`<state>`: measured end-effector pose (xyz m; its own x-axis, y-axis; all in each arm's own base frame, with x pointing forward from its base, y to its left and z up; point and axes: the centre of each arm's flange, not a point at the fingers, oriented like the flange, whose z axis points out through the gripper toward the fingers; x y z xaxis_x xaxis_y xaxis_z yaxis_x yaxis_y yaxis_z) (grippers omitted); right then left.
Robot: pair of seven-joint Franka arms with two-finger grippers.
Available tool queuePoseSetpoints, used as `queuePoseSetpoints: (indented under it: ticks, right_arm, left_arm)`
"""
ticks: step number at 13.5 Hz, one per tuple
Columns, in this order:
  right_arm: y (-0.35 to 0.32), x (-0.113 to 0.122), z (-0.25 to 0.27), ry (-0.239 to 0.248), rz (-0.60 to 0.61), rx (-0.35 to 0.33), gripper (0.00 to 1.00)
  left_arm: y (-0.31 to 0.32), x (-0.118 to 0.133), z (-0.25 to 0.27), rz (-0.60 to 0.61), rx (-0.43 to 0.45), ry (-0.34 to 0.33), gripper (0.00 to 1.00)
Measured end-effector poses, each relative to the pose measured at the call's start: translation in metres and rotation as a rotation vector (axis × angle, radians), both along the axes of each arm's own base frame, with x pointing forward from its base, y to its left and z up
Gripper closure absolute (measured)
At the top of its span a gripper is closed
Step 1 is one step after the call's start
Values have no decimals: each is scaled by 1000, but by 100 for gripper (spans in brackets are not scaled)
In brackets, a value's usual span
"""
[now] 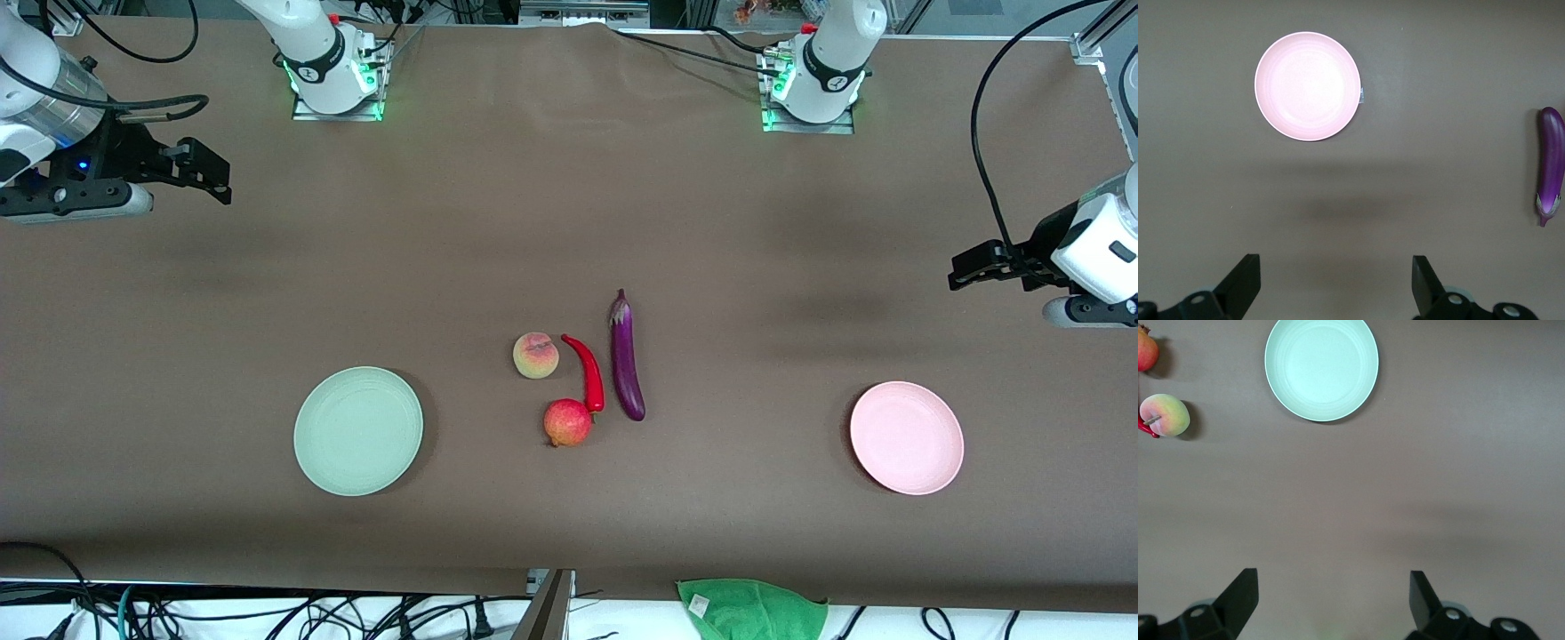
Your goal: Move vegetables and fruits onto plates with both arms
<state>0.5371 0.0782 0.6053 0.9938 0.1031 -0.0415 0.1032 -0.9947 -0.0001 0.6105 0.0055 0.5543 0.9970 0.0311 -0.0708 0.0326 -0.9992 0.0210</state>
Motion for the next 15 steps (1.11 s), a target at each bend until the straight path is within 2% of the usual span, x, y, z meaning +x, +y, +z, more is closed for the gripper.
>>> queuePoseSetpoints:
  ticks: [8, 11, 15]
  right_arm:
    - [20, 4, -10, 3, 33, 21, 0]
    - [99, 18, -46, -34, 32, 45, 0]
    - [241, 40, -155, -68, -72, 95, 0]
  left_arm:
    - [0, 0, 0, 0, 0, 0, 0]
    - [0, 0, -1, 0, 0, 1, 0]
    - [0, 1, -1, 0, 0, 2, 0]
